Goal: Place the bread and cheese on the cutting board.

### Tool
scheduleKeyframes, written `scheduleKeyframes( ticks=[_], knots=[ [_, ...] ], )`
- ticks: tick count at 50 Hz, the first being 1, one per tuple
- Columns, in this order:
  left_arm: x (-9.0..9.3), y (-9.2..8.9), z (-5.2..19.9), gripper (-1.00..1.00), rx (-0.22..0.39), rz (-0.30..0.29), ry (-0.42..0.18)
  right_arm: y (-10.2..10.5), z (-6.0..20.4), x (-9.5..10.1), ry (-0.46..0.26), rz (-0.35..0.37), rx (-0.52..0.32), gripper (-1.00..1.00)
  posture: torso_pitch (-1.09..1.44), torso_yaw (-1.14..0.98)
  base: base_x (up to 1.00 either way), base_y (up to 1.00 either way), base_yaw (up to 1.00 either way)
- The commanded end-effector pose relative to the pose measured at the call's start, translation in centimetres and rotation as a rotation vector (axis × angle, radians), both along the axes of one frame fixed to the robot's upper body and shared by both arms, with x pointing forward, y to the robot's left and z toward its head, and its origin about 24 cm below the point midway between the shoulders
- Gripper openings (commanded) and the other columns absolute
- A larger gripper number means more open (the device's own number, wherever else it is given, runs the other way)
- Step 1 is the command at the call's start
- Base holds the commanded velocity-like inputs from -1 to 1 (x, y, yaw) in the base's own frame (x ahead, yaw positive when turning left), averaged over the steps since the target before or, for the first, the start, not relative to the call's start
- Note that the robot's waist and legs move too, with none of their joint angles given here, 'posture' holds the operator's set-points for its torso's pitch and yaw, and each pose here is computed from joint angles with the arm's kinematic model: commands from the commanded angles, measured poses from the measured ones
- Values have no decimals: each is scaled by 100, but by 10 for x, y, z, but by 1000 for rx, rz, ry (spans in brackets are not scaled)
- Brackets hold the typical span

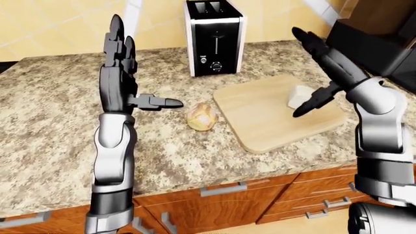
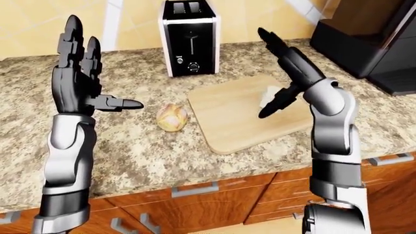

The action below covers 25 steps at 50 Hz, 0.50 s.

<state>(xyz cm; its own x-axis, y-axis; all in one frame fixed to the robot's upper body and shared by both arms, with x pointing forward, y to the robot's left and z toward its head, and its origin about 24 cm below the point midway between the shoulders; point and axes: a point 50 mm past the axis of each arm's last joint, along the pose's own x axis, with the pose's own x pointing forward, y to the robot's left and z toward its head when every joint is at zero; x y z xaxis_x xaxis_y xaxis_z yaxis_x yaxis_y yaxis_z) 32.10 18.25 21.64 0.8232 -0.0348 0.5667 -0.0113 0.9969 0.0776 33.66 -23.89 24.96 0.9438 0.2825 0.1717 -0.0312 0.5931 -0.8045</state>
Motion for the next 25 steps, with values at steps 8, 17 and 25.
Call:
scheduleKeyframes(
  ticks=[8, 17, 25],
  knots=[
    [-2, 0, 18, 100, -5, -1, -76, 63, 34, -4, -71, 203, 15, 100, 0, 0, 0, 0, 0],
    [-1, 0, 18, 100, -4, 0, -76, 86, 19, 0, -39, 280, 27, 100, 0, 0, 0, 0, 0],
    [-1, 1, 17, 100, -2, -1, -76, 107, 8, 10, -18, 365, 58, 100, 0, 0, 0, 0, 0]
  ],
)
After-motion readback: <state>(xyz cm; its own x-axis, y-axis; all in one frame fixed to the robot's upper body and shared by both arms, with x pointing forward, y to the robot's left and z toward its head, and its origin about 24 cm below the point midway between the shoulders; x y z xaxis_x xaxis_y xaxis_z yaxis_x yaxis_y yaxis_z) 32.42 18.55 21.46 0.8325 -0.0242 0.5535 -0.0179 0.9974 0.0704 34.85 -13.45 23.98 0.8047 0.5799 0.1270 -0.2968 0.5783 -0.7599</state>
